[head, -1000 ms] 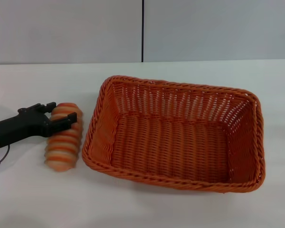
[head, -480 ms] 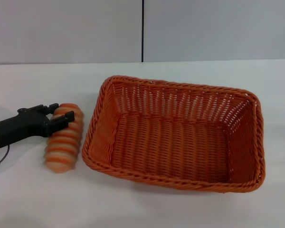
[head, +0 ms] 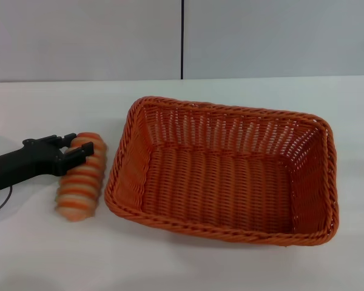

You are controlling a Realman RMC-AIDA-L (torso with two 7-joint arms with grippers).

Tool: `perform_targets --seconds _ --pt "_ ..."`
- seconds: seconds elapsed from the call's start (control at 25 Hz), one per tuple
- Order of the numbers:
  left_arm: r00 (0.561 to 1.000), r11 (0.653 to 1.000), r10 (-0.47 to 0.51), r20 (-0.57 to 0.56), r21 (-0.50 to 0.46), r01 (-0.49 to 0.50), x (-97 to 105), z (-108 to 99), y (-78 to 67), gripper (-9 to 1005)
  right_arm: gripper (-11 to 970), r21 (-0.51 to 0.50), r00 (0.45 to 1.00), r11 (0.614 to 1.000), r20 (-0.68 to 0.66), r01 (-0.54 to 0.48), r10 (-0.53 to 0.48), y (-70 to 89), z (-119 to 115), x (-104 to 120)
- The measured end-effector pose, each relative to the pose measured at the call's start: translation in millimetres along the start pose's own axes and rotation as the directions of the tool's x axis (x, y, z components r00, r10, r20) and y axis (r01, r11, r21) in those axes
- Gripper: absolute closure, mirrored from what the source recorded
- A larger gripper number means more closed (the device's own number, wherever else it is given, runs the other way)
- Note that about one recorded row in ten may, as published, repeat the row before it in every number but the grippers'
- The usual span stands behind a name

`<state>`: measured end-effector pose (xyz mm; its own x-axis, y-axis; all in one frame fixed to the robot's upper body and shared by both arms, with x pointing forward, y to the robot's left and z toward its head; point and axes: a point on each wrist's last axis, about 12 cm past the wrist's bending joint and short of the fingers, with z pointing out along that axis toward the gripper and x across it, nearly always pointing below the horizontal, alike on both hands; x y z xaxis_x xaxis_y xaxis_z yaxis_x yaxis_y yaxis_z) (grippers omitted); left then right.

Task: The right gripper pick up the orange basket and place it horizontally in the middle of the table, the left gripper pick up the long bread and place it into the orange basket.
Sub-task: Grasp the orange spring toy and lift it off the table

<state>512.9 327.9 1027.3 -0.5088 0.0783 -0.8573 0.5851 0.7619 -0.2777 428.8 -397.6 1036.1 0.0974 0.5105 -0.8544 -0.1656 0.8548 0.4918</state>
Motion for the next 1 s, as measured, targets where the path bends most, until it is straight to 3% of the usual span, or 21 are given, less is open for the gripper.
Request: perform_targets --seconds 1.0 --pt "1.0 1.0 0.001 0.006 0.017 -0.001 -0.8 -1.5 -1.4 667 490 0.0 1.0 1.0 -0.001 -0.007 0.007 -0.1 0.1 0.1"
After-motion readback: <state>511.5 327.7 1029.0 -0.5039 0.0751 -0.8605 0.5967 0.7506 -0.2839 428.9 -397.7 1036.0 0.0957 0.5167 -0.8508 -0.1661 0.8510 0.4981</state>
